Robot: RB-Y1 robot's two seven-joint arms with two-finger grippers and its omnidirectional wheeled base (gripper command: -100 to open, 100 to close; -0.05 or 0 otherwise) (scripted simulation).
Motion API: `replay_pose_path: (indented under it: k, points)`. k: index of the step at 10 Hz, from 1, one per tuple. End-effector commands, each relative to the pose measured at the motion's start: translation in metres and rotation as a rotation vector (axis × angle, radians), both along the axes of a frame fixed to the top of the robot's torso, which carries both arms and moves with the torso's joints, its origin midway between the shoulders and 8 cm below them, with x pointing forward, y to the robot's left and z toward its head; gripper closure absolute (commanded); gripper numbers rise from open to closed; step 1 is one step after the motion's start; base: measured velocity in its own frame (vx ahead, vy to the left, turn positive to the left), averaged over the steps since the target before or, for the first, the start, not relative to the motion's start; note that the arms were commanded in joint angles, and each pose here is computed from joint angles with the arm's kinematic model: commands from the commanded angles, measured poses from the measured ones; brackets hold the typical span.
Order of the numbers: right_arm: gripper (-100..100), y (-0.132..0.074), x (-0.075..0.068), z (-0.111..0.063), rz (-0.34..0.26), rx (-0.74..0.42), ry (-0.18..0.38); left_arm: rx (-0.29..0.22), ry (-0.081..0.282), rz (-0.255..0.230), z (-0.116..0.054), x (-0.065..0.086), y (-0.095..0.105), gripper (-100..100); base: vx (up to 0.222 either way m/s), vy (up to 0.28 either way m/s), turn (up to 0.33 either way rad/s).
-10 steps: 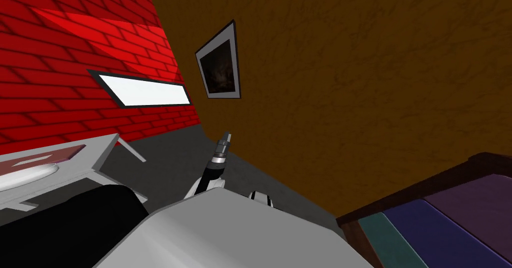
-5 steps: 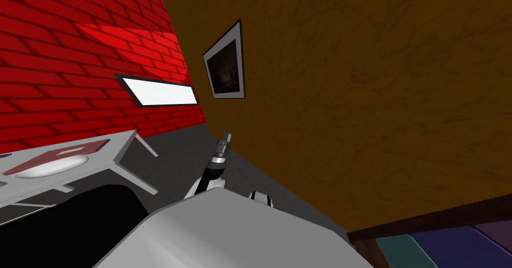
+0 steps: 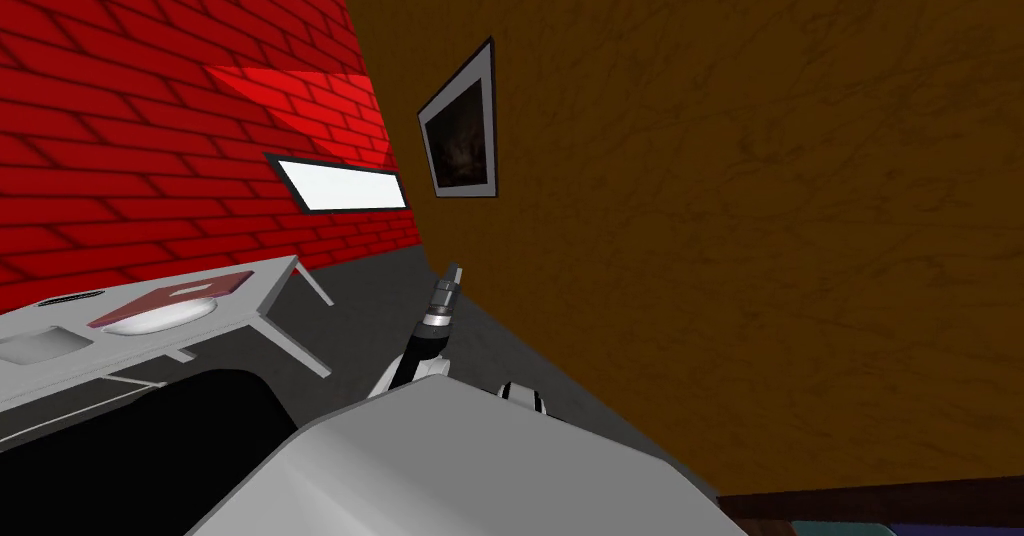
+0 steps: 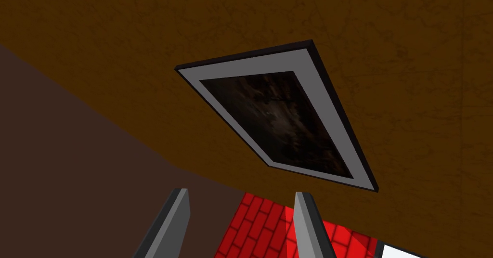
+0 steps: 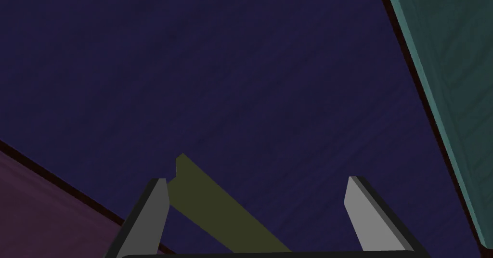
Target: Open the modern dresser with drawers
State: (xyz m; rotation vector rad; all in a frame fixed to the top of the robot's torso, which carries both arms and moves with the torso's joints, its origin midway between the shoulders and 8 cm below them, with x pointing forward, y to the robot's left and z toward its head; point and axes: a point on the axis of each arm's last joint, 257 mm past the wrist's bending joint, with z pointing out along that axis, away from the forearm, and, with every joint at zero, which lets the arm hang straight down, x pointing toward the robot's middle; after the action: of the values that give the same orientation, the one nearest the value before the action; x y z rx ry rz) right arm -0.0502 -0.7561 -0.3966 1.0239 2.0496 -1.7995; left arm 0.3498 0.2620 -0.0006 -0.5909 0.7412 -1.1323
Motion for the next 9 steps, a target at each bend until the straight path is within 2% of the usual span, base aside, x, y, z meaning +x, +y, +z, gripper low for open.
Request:
replay_pose_path:
  k: [1, 3, 4, 9]
  points:
    - [-100, -0.0103, -0.0094, 0.0159, -0.010, -0.038, 0.024, 0.000, 0.000, 0.000, 0.0000, 0.0000, 0.0000, 0, 0.019, 0.002, 0.014]
    - [-100, -0.0119, -0.0107, 0.0181, -0.011, -0.044, 0.026, 0.000, 0.000, 0.000, 0.0000, 0.0000, 0.0001, 0, -0.022, -0.077, -0.004]
    - [100, -0.0122, -0.0108, 0.0184, -0.011, -0.045, 0.026, 0.000, 0.000, 0.000, 0.0000, 0.0000, 0.0001, 0, -0.005, -0.011, -0.016]
    - [100, -0.0186, -0.0071, 0.0257, -0.012, -0.047, 0.028, 0.000, 0.000, 0.000, 0.0000, 0.0000, -0.0001, 0, 0.058, 0.175, -0.005]
